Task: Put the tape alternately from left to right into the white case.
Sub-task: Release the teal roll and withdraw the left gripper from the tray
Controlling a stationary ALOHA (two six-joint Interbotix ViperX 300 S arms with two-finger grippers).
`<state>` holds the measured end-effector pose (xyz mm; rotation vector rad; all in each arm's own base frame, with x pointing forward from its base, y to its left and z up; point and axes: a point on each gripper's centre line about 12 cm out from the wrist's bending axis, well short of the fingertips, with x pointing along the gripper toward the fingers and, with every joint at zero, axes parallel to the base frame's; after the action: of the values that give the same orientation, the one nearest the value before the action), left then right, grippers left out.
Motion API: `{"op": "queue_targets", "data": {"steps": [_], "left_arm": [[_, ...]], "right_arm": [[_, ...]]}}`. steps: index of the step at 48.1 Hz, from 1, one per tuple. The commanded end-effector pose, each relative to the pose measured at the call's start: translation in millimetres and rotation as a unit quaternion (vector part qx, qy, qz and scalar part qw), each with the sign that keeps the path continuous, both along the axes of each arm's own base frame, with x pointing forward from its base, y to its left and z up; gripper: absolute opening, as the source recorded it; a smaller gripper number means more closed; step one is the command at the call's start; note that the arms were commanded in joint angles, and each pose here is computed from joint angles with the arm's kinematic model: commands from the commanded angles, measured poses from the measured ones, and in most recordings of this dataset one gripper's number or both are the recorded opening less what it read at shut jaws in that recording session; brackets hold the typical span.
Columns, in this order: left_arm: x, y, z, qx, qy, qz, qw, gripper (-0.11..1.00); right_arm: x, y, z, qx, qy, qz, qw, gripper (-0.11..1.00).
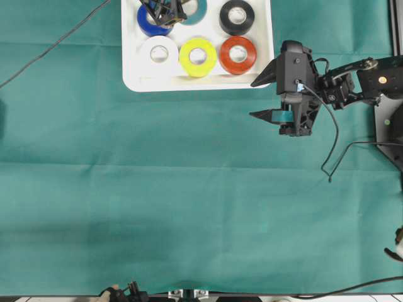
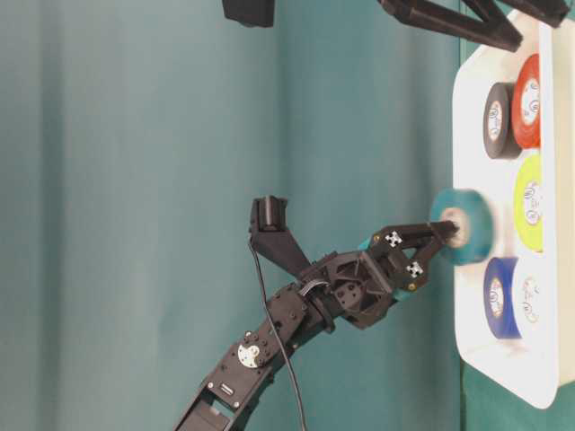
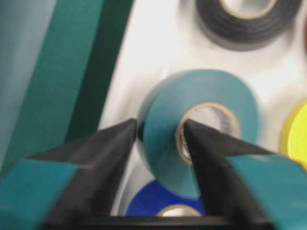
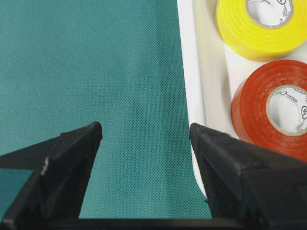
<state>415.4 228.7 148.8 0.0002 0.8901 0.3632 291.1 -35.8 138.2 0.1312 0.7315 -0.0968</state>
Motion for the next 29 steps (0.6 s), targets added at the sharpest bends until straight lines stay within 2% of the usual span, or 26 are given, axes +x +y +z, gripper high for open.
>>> {"op": "queue_targets", "data": {"steps": [1,8,15,29], "left_arm": [[3.3,0.1,17.4,0.010,-0.020,-0.001,0.9998,0.14],[3.3,-2.4,17.3,0.009,-0.019,-0.003,0.9998,0.50],[2.0,-3.1,20.1,0.010,-0.021,-0.003,0.9997,0.45],[-1.9,-5.3,25.0,0.012,-0.024,-0.003,0.9996,0.45]], "right_arm": [[4.9,-0.2,7.4,0.000,-0.013,0.000,0.9999,0.81],[4.8,-0.6,7.9,-0.001,-0.014,-0.001,0.9999,0.81],[4.8,-0.6,7.4,0.000,-0.013,-0.001,0.9999,0.81],[4.9,-0.2,7.4,0.000,-0.013,0.000,0.9999,0.81]]}}
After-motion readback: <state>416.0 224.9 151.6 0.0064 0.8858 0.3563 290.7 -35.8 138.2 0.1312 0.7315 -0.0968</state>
